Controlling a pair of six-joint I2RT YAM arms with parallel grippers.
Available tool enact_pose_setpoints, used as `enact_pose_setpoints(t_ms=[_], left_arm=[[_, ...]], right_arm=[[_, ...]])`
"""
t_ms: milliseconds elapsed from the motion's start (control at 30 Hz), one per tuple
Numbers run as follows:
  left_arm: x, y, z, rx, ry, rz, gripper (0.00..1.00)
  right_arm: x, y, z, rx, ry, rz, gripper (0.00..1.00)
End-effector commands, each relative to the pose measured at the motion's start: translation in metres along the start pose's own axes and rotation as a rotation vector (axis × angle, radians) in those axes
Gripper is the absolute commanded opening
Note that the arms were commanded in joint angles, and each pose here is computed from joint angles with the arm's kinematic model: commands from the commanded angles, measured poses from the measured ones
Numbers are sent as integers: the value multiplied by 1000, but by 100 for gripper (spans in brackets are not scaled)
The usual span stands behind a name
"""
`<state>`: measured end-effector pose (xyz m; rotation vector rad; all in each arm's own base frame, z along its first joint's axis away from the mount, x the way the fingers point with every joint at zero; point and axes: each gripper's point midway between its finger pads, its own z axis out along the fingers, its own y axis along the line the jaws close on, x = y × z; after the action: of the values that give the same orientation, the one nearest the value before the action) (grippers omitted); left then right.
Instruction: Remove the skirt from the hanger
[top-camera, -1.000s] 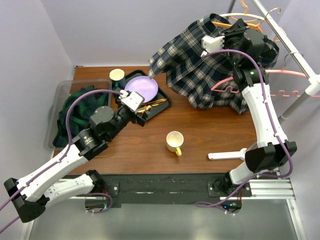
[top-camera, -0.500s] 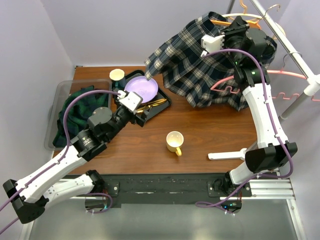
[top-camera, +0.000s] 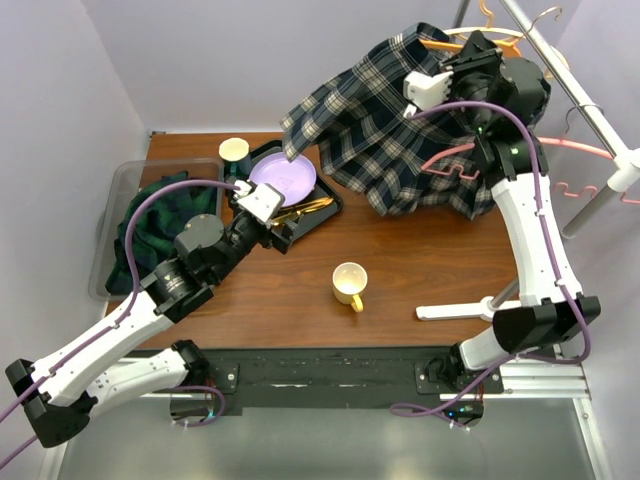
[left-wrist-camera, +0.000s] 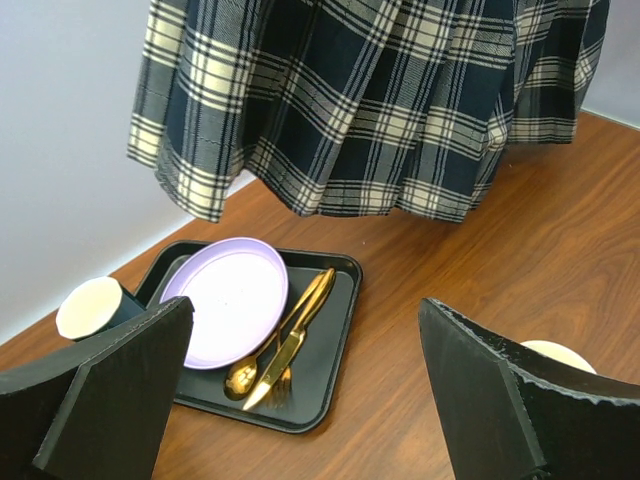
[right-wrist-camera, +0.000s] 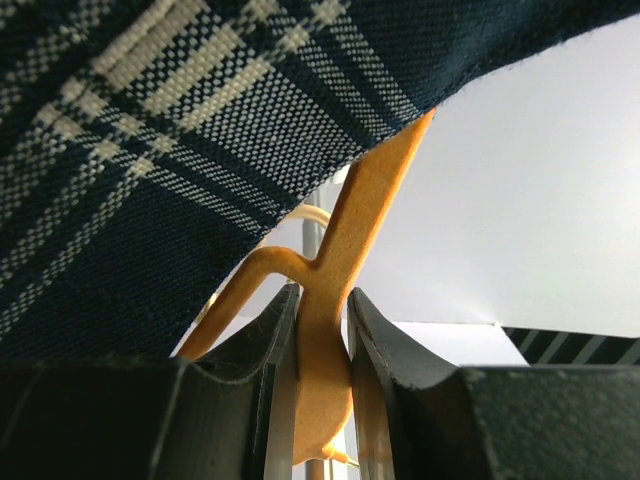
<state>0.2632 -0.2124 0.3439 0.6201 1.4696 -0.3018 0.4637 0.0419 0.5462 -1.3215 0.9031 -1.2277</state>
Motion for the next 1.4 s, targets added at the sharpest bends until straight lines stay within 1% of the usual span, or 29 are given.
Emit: enact_pose_setpoints(t_ms=[0,167,300,333,433,667,700,767,800,833,900,933,1067,1100,1167,1200,1267,1300,1367], left_arm=[[-18,-1,0,4,-66,-38,100],[-20,0,0,-1,-68,-37,100],[-22,3,0,-14,-70,-46,100],[-31,5,0,-22,-103,-55,100],[-30,3,1,-18,-101,-58,100],[-31,4,5,-23,-94,-54,100],[-33,5,6,-27,-95,-52,100],[-45,7,7,-29,-110,-57,100],[-42,6,7,-25,-86,-56,100],[-53,10,6,-32,-103,-62,100],[-58,13,6,-47,-99,-68,100],[-68,16,5,-54,-114,-73,100],[-88,30,-1,-101,-133,-78,100],[-100,34,-5,-110,-152,-78,100],[-105,39,-8,-131,-147,-68,100],[-115,43,-11,-138,-164,-60,100],[-120,49,-13,-158,-161,-48,100],[-128,52,-15,-163,-173,-41,100],[-129,51,-12,-159,-159,-19,100]], right_arm=[[0,-74,-43,224,-22,22,0],[-12,-72,-51,233,-92,61,0],[-15,-62,-52,208,-94,69,0],[-16,-61,-52,205,-96,68,0],[-19,-56,-52,197,-110,60,0],[-38,-47,-55,161,-194,89,0],[-42,-40,-54,133,-211,95,0],[-52,-36,-56,119,-243,100,0],[-55,-35,-57,119,-253,102,0],[-57,-37,-61,124,-261,102,0],[-68,-33,-61,113,-295,104,0],[-71,-32,-62,112,-302,99,0],[-79,-40,-64,143,-308,83,0],[-78,-43,-66,156,-305,82,0],[-78,-52,-69,185,-302,80,0],[-78,-54,-70,190,-302,80,0],[-75,-59,-73,196,-293,77,0],[-75,-62,-73,201,-291,79,0],[-75,-65,-75,208,-290,83,0]])
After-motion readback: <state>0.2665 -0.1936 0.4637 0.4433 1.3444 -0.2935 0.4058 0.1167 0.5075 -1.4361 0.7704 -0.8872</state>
